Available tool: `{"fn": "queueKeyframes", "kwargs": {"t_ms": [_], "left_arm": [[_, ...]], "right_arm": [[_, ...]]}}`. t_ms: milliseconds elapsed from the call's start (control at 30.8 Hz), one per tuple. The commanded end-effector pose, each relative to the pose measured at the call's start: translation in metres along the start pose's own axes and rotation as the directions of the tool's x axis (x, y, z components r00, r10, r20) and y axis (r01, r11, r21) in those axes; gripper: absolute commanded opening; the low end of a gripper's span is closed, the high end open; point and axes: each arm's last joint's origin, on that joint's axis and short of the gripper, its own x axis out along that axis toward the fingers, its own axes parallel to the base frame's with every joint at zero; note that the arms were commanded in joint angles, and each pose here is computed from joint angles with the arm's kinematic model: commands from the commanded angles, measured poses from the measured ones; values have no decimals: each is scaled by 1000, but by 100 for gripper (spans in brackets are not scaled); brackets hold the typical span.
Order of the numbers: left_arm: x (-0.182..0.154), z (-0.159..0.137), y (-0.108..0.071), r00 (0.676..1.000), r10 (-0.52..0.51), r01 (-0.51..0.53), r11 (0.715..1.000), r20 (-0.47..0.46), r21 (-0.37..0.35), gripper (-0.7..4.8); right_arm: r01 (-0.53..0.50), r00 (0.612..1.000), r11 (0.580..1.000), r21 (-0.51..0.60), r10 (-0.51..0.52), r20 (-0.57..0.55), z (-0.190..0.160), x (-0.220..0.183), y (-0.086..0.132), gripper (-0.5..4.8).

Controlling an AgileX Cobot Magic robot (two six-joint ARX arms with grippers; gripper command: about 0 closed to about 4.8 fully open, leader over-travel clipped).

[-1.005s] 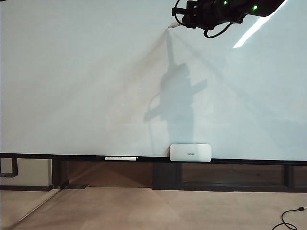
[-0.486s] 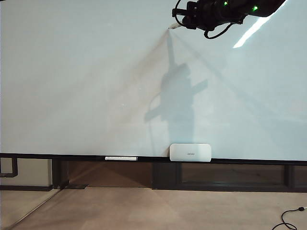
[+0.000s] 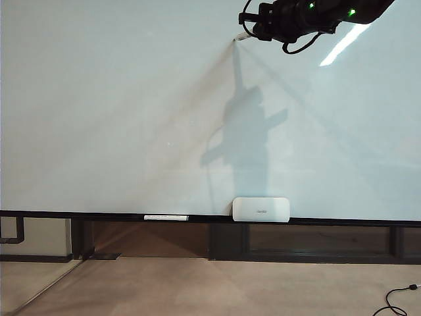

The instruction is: Reach to the right to find the marker pen, pick it up, and write the number 11 on the whiteboard.

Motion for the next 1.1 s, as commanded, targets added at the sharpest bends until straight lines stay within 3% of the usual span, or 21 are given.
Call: {"fn": "queueKeyframes", "kwargs": {"t_ms": [32,616,843,1102], "left_arm": [[0,3,0,1000,2,-3,1000,17,12,-6],[0,2,0,1000,-1,1,1000,7,11,-6],[0,2,0,1000,1,-1,1000,8,11,-6],[0,1,0,1000,-1,1,1000,6,5,-6]], "right_arm": [[8,1000,1000,1,-8,3,-5,2,-1,-5],[26,987,1000,11,-24,-159,-27,1,-1,-5],[30,972,999,31,-22,-233,-55,-12,1,-5],[24,970,998,52,-11,-242,-67,-21,3,-5]]}}
